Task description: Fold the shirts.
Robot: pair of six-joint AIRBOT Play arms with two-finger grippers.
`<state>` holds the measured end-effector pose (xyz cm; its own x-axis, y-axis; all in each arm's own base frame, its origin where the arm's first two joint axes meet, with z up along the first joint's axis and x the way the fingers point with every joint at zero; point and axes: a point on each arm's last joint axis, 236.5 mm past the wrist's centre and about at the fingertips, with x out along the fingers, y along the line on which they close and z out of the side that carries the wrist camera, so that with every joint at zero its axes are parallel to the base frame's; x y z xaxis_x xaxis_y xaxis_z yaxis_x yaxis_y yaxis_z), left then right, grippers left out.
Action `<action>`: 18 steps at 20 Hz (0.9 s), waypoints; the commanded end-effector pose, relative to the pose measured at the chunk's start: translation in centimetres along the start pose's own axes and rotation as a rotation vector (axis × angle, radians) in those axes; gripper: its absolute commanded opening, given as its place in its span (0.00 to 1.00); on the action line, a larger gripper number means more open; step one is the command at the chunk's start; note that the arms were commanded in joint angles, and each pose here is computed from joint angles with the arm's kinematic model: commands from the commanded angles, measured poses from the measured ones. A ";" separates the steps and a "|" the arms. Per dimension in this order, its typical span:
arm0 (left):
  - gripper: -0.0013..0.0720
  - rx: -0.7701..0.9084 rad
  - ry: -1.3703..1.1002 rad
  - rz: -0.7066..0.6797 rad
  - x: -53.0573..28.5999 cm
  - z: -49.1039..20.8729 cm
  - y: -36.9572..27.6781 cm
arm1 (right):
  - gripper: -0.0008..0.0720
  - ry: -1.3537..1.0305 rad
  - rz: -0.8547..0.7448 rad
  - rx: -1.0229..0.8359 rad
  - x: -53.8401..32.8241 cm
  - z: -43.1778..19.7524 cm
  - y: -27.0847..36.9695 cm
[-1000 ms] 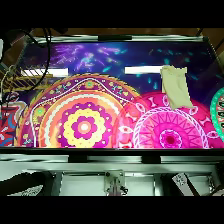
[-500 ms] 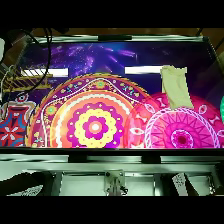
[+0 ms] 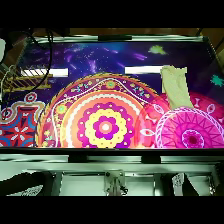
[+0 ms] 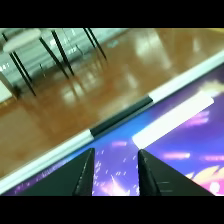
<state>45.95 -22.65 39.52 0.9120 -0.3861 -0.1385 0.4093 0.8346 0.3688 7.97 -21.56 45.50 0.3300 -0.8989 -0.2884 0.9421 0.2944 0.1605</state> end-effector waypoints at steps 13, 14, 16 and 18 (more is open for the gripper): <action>0.47 -0.084 0.717 -0.138 0.2 -18.6 -4.9 | 0.70 0.838 1.265 -0.258 -3.1 -21.5 36.8; 0.47 -0.132 0.779 -0.121 0.2 -20.3 -4.8 | 0.70 0.870 1.246 -0.376 -4.2 -25.0 38.0; 0.47 -0.233 0.929 -0.077 -0.6 -24.0 -4.4 | 0.70 0.866 1.127 -0.662 -5.0 -31.9 39.2; 0.47 -0.296 1.086 -0.044 -2.2 -27.4 -4.1 | 0.70 0.879 1.024 -0.866 -6.1 -38.0 39.9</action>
<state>44.93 -17.39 17.20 0.5509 -0.0921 -0.8295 0.4178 0.8908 0.1786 44.96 3.57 25.09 0.6093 0.3183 -0.7263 -0.0085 0.9185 0.3954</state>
